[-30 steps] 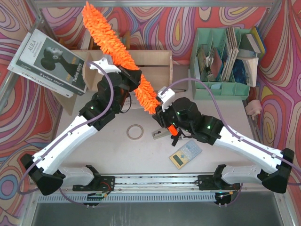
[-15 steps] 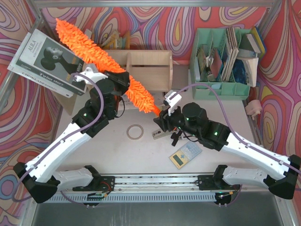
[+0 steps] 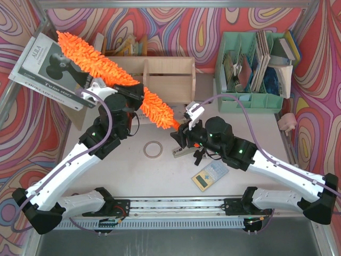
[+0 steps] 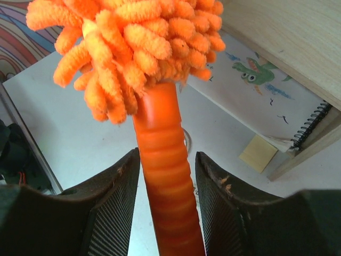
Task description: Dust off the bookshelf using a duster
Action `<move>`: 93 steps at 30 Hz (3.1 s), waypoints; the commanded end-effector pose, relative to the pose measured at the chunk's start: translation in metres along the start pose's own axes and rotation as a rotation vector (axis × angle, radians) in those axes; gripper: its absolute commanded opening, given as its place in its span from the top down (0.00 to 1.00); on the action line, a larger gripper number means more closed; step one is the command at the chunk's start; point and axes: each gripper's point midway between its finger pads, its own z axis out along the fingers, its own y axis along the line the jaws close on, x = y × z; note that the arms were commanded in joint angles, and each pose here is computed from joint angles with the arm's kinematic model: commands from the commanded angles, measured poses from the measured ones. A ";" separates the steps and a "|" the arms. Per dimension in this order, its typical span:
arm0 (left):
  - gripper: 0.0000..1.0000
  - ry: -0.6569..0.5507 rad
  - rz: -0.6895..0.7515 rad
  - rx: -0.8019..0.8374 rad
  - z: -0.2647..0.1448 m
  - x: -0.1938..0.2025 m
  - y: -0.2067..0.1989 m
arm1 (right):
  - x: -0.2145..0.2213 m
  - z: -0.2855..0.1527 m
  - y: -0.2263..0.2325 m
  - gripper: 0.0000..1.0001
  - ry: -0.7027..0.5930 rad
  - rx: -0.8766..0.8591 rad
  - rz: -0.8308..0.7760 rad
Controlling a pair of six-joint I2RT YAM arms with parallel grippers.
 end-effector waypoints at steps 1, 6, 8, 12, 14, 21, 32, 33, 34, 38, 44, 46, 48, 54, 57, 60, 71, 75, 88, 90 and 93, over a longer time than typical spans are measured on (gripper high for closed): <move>1.00 0.004 -0.123 0.082 -0.007 -0.010 -0.025 | -0.012 0.012 -0.001 0.53 -0.036 0.017 -0.002; 1.00 0.034 -0.169 0.106 -0.011 -0.009 -0.032 | -0.005 0.015 -0.006 0.58 -0.025 0.040 -0.014; 1.00 0.046 -0.185 0.111 -0.011 -0.006 -0.033 | -0.006 0.015 -0.008 0.63 -0.028 0.049 -0.019; 1.00 0.049 -0.184 0.106 -0.011 -0.005 -0.032 | -0.008 0.013 -0.009 0.85 -0.030 0.055 -0.021; 1.00 0.036 -0.174 0.090 -0.010 -0.006 -0.027 | -0.011 0.010 -0.007 0.95 -0.037 0.042 -0.022; 0.84 -0.028 -0.096 -0.008 -0.011 -0.019 -0.003 | -0.018 -0.001 -0.004 1.00 -0.033 0.026 -0.012; 0.02 -0.152 0.085 -0.078 -0.036 -0.068 0.019 | -0.026 -0.018 -0.003 1.00 -0.025 0.029 0.033; 0.02 -0.162 0.110 -0.074 -0.041 -0.074 0.021 | -0.026 -0.020 -0.003 1.00 -0.023 0.029 0.043; 0.02 -0.171 0.137 -0.073 -0.045 -0.078 0.023 | -0.027 -0.022 -0.003 1.00 -0.019 0.030 0.054; 0.02 -0.205 0.261 -0.055 -0.062 -0.091 0.042 | -0.024 -0.026 0.002 1.00 0.007 0.037 0.121; 0.02 -0.305 0.343 -0.094 -0.090 -0.109 0.097 | -0.005 -0.023 0.028 1.00 0.089 0.066 0.199; 0.02 -0.332 0.358 -0.117 -0.096 -0.110 0.117 | 0.001 -0.022 0.041 1.00 0.112 0.070 0.213; 0.02 -0.355 0.374 -0.141 -0.101 -0.111 0.134 | 0.008 -0.022 0.054 1.00 0.137 0.082 0.227; 0.02 -0.385 0.435 -0.252 -0.109 -0.103 0.186 | 0.034 -0.027 0.077 1.00 0.249 0.169 0.294; 0.02 -0.381 0.447 -0.289 -0.109 -0.093 0.207 | 0.049 -0.030 0.086 1.00 0.297 0.203 0.323; 0.02 -0.376 0.483 -0.333 -0.110 -0.084 0.231 | 0.057 -0.035 0.097 1.00 0.310 0.209 0.363; 0.02 -0.363 0.615 -0.441 -0.105 -0.055 0.284 | 0.064 -0.018 0.146 1.00 0.351 0.234 0.453; 0.02 -0.316 0.665 -0.390 -0.095 -0.034 0.291 | 0.060 -0.011 0.158 1.00 0.349 0.292 0.484; 0.02 -0.246 0.779 -0.368 -0.090 -0.010 0.314 | 0.054 0.028 0.222 1.00 0.338 0.266 0.608; 0.02 -0.261 0.773 -0.389 -0.094 -0.014 0.317 | 0.060 0.038 0.236 1.00 0.353 0.244 0.602; 0.02 -0.281 0.763 -0.415 -0.098 -0.020 0.321 | 0.064 0.046 0.250 1.00 0.367 0.215 0.603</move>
